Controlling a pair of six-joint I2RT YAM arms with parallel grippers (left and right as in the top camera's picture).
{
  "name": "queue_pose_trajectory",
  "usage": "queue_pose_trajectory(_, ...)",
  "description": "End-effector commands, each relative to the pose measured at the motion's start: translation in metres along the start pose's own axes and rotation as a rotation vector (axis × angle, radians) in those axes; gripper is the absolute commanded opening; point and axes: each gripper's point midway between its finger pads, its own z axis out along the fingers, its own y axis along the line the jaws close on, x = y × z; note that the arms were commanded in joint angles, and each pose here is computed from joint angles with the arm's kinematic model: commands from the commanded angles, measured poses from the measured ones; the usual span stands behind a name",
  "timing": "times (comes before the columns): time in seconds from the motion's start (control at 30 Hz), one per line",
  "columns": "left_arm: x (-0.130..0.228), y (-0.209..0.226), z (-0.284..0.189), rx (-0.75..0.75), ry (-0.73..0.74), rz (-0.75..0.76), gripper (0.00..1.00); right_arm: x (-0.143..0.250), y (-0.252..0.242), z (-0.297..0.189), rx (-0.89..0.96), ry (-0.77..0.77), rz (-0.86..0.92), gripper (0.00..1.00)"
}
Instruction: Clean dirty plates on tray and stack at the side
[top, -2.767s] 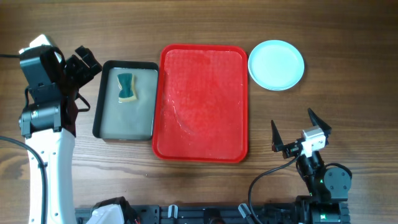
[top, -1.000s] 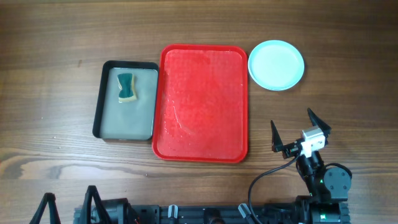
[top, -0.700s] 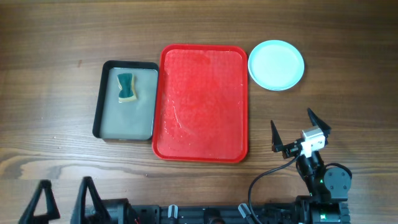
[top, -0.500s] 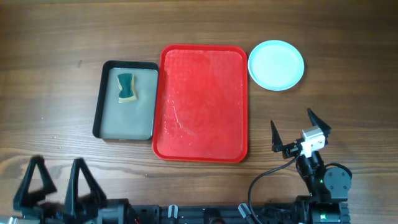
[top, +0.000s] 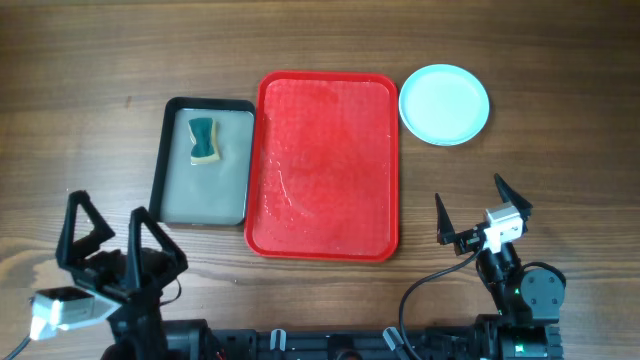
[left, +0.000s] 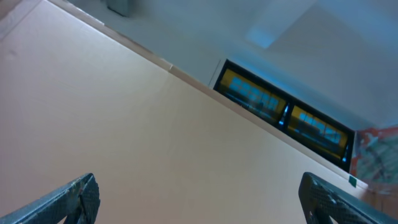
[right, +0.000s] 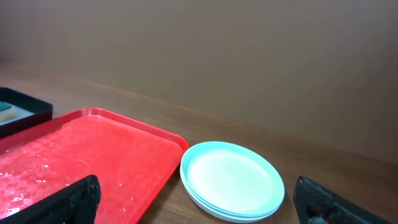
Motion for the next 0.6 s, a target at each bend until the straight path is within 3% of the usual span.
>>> queue_pose_trajectory(0.0,0.013,0.005,-0.006,0.022,-0.013,-0.014,1.00,-0.003,0.001,-0.001,-0.005,-0.014,-0.015,1.00)
queue_pose_trajectory(0.57,0.001,-0.002,-0.023,0.126,-0.170,-0.018,1.00,-0.003,0.001,-0.001,-0.005,-0.014,-0.015,1.00)
